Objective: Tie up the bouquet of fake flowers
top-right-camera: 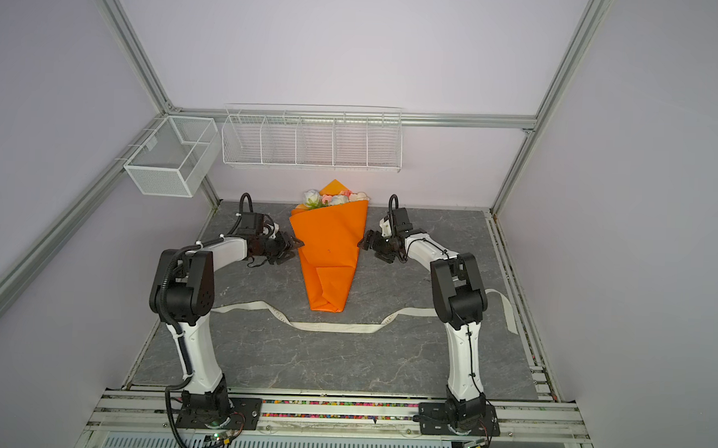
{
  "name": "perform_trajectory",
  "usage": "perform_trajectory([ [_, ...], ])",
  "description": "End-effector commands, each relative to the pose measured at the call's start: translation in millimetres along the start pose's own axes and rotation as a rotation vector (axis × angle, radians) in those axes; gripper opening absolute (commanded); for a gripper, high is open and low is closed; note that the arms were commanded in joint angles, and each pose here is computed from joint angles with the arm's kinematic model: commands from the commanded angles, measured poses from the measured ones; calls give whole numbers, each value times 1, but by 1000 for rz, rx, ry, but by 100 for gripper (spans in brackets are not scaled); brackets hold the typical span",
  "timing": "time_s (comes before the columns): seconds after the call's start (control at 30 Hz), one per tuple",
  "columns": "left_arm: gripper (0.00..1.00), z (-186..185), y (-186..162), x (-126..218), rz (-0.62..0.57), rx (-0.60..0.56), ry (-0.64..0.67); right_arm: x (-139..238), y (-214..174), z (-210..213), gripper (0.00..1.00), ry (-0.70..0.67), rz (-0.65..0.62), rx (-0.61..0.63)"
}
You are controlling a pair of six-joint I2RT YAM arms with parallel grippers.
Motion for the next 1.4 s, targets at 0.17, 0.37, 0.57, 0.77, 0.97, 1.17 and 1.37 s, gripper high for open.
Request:
perform_trajectory([
  [0.17,54,14,37,-20,-37,36,3,-39,20,5,85,120,-4,-58],
  [0.37,51,20,47,-37,6,53,-1,-72,21,7,79,169,22,-91],
  [0.57,50,24,47,-53,49,65,-16,-95,18,1,77,183,13,-118],
  [0.77,48,17,43,-74,108,50,-57,-112,22,3,77,259,-13,-129],
  [0.97,38,6,42,-88,134,48,-110,-121,30,8,69,319,-38,-128],
  [1.17,11,-17,42,-86,140,42,-210,-113,41,22,38,369,-54,-110],
  [1.37,0,-52,34,-65,125,20,-294,-73,59,48,17,392,-95,-64],
])
Point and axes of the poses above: each gripper's point midway between its finger pads, its own x axis back along the fingers, its own z axis along the line the jaws close on, y = z × x, the point moved 2 cm from there along x, back along the fingers, and after that the axes turned 14 degrees about x, right-handed, at the moved point
